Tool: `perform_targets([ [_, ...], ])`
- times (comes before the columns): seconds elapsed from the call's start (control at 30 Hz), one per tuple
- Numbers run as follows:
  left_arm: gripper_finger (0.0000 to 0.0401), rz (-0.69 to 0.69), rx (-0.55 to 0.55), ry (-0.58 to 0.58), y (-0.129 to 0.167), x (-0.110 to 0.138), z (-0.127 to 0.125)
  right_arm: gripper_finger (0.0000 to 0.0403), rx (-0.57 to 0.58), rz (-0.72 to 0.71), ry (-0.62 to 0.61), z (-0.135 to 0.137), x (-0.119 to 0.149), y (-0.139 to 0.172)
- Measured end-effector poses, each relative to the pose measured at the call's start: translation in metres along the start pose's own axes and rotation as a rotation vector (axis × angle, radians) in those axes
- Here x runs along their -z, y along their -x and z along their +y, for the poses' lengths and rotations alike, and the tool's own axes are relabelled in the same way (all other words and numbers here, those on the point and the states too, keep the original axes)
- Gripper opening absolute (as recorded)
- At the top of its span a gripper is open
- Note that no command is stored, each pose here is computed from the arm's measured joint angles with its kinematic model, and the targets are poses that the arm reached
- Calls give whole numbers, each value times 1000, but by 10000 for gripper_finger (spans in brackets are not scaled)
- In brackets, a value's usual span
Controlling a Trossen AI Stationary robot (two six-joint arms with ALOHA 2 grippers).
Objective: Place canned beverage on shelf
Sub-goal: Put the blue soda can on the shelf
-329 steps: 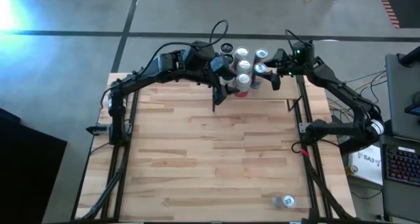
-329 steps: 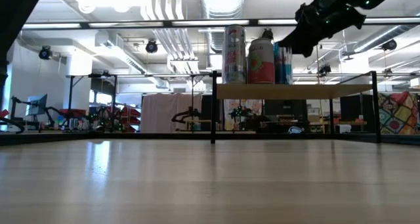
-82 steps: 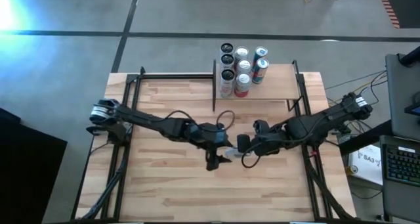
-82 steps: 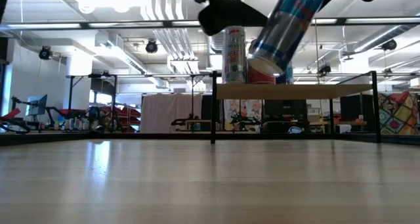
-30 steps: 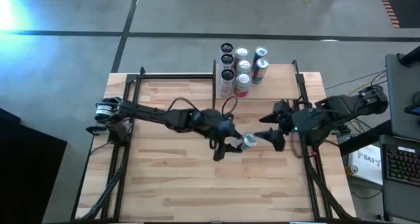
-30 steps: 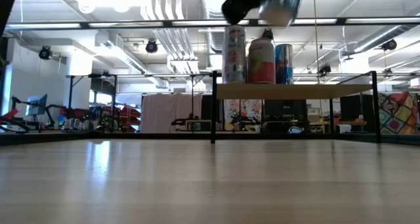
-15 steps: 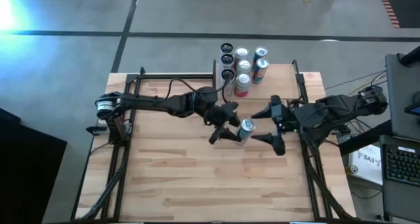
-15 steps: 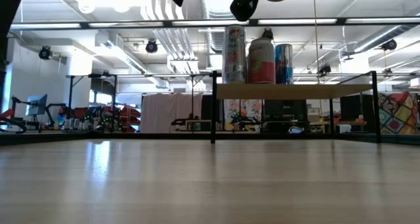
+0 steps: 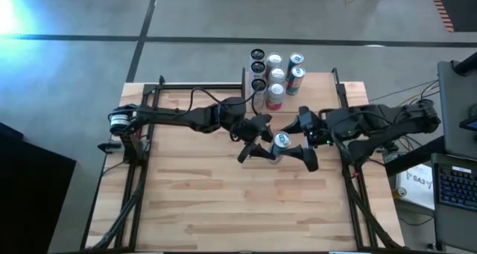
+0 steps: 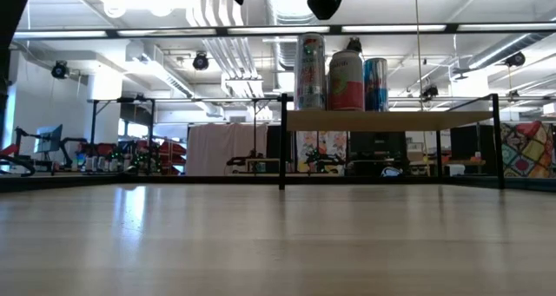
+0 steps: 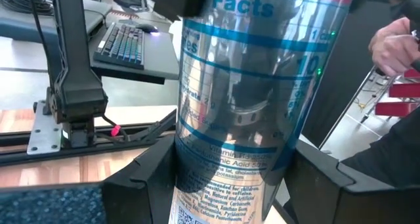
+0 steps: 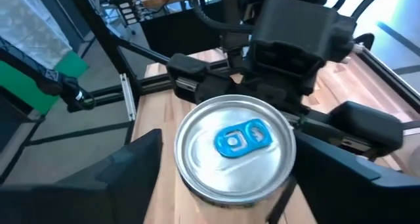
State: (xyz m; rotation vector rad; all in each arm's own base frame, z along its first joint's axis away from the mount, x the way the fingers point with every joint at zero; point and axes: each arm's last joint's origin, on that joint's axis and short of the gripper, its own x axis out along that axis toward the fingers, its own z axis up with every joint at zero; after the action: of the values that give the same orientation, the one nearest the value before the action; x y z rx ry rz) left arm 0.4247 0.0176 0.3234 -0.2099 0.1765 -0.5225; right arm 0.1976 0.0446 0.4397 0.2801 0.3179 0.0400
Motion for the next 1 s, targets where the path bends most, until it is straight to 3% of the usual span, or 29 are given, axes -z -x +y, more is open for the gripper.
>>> perform_targets([
  [0.2,201,0,1,6,0,0,0,228,6,13,5,-1,2,2],
  [0.5,238,24,-44,55,2,3,5,230,70,84,9,-13,7,10],
  [0.77,272,23,-171,72,13,2,21,230,241,163,14,-34,21,49],
  [0.87,274,22,-217,94,15,3,26,226,349,150,12,-44,23,59],
  [1.0,274,9,-228,117,18,2,31,214,402,117,12,-52,21,70],
])
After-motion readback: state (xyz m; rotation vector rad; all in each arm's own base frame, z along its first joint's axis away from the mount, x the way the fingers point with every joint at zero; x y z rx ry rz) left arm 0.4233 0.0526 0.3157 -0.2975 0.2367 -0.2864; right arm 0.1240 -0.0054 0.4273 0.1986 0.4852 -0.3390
